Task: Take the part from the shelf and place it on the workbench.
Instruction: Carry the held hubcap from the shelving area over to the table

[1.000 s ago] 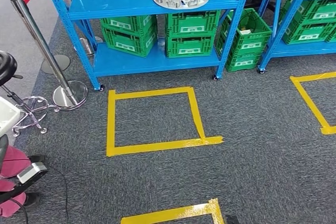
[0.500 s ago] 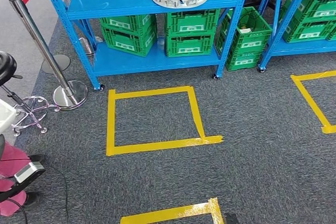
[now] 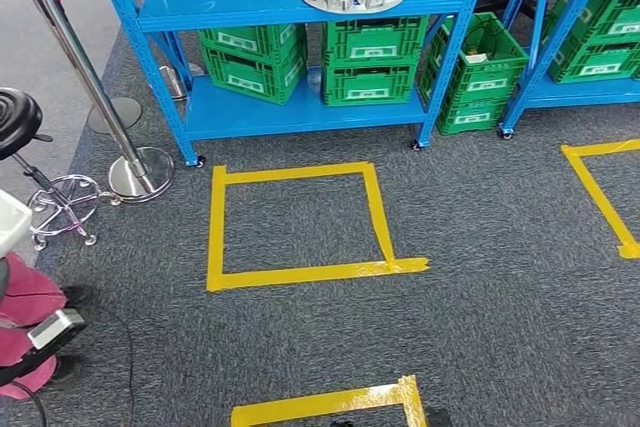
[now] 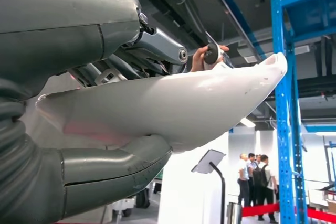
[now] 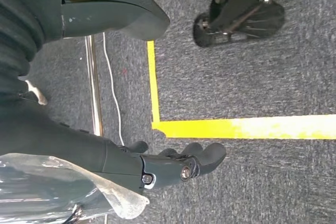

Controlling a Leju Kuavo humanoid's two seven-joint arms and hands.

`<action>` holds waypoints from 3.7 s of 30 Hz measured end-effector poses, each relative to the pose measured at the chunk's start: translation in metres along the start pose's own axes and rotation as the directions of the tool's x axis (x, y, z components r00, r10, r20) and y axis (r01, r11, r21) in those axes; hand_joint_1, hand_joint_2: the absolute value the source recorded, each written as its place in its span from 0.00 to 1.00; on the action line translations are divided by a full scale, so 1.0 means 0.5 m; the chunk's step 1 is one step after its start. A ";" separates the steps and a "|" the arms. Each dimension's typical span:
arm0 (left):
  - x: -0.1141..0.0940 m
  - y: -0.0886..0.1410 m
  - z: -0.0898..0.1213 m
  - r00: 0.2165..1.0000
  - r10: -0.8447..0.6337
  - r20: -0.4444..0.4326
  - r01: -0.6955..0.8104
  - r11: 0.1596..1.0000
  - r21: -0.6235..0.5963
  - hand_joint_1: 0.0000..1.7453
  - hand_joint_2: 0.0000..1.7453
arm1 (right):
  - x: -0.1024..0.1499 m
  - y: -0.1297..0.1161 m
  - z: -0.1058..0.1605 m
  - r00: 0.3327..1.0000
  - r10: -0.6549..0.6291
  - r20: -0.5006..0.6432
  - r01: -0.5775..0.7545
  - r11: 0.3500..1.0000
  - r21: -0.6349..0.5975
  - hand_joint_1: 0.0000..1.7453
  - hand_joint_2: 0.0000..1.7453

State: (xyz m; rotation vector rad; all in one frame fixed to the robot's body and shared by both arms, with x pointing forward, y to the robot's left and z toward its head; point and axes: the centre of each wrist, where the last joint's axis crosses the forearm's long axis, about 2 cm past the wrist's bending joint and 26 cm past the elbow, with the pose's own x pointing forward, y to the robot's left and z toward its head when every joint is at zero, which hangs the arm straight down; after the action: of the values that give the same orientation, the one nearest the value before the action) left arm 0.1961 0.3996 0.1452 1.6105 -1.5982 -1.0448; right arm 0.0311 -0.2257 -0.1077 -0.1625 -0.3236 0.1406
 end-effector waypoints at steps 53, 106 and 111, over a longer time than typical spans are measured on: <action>-0.025 0.012 -0.001 0.999 -0.038 -0.013 0.038 0.999 0.009 1.00 1.00 | -0.001 0.000 0.000 1.000 0.017 0.012 -0.017 1.000 0.014 0.00 1.00; -0.016 0.014 -0.024 0.999 0.002 -0.033 -0.001 0.999 0.037 1.00 1.00 | -0.017 -0.014 0.000 0.999 -0.039 0.021 0.039 0.999 -0.016 0.00 1.00; 0.000 0.003 -0.047 1.000 0.005 -0.014 -0.004 0.999 0.041 1.00 1.00 | -0.020 -0.023 -0.002 0.997 -0.067 0.025 0.068 0.997 -0.024 0.00 1.00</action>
State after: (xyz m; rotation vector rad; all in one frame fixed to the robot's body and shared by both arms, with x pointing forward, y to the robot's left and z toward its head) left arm 0.2158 0.3975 0.1581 1.6373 -1.6230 -1.0018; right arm 0.0232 -0.2387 -0.1098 -0.1738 -0.3549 0.0719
